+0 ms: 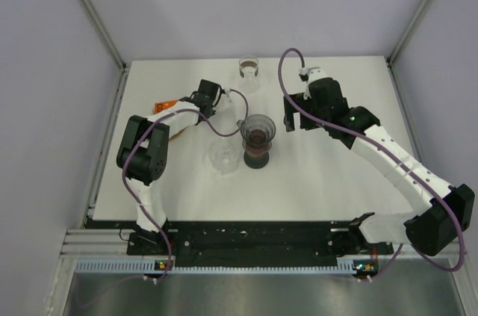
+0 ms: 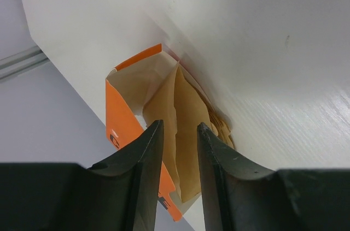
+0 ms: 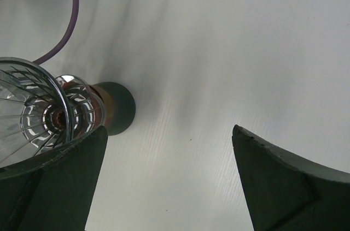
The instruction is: Place the coffee filter in the dripper
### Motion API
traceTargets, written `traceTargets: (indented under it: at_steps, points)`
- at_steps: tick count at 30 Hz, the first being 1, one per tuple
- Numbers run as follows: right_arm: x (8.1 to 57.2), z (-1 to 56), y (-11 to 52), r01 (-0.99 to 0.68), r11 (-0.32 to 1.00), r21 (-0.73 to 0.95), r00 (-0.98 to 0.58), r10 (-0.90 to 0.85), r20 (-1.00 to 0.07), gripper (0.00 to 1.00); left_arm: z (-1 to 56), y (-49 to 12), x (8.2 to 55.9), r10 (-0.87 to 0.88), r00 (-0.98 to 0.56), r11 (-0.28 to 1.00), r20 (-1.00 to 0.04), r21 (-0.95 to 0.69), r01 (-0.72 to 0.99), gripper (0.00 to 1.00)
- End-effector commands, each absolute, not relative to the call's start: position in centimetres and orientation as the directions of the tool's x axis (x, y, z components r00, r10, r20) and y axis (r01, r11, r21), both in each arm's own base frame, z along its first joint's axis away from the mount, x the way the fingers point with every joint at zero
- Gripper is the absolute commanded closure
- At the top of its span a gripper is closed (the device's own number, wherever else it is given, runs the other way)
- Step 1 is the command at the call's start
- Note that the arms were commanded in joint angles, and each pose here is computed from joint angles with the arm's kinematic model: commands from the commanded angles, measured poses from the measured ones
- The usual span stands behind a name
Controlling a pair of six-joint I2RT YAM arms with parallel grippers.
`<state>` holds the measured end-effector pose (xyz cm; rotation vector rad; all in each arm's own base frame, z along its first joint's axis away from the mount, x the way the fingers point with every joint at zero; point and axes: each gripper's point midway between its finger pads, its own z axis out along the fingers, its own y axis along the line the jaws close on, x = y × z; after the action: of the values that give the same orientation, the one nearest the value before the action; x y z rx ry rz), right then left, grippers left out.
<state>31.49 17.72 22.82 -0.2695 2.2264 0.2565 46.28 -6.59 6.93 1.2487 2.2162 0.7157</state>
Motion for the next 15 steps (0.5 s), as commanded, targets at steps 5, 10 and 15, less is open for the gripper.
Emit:
traceTargets:
  at_steps: [5, 10, 15]
  points:
    - [32.0, 23.9, 17.4, -0.272, 0.958, 0.095, -0.581, -0.085, -0.809, 0.04, 8.0, -5.4, 48.0, 0.88, -0.464, 0.38, -0.105, 0.741, 0.553, 0.66]
    - [31.9, 23.9, 17.4, -0.273, 0.958, 0.092, -0.582, -0.088, -0.809, 0.04, 7.0, -5.0, 48.0, 0.896, -0.439, 0.329, -0.065, 0.762, 0.558, 0.67]
    - [31.9, 23.9, 17.6, -0.282, 0.955, 0.095, -0.582, -0.092, -0.808, 0.04, 6.7, -4.6, 48.2, 0.899, -0.437, 0.301, -0.038, 0.778, 0.551, 0.71]
